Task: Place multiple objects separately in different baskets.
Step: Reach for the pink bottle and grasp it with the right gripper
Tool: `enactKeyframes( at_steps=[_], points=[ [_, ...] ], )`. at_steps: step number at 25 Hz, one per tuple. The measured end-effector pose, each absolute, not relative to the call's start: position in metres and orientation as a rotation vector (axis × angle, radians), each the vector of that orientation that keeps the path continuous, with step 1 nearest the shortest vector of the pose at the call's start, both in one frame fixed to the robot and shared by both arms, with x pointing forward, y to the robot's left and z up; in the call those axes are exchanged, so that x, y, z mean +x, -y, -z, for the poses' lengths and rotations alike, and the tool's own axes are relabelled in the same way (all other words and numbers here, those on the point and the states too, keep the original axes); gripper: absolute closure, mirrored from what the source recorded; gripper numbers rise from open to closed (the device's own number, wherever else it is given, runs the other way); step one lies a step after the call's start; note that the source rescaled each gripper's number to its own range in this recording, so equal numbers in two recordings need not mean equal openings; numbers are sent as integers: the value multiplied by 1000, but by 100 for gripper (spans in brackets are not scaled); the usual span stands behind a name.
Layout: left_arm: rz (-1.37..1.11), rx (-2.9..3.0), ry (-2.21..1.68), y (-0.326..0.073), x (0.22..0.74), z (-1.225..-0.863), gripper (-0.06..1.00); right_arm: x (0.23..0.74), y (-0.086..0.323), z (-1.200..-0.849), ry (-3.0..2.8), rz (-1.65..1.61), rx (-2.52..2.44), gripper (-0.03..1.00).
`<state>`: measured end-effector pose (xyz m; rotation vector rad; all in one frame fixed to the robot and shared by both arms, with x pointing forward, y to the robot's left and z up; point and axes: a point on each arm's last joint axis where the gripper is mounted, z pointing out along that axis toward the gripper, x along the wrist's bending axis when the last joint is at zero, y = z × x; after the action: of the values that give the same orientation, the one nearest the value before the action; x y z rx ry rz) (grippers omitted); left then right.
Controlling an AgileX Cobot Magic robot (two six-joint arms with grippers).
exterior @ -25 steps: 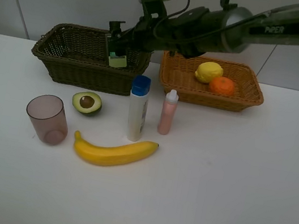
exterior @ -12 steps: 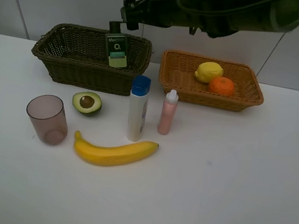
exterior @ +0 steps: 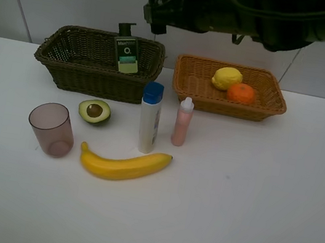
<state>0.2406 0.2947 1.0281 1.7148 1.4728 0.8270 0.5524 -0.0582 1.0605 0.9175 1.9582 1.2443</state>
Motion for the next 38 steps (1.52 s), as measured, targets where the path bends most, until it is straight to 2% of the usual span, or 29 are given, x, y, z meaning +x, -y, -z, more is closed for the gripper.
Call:
enactKeyframes(
  at_steps=[7, 17, 25, 38],
  points=[
    [-827, 1715, -1473, -295, 241, -1028, -5, 526, 81, -1062, -1891, -1268, 1117, -3],
    [-827, 1715, -1473, -295, 241, -1028, -5, 516, 111, -1040, -1730, -1144, 1452, -3],
    [-827, 1715, -1473, -295, 241, -1028, -5, 515, 113, -1032, -1747, -1069, 1503, -3],
    [-827, 1715, -1473, -295, 241, -1028, -5, 527, 102, -981, -1860, -922, 1562, -3]
  ],
)
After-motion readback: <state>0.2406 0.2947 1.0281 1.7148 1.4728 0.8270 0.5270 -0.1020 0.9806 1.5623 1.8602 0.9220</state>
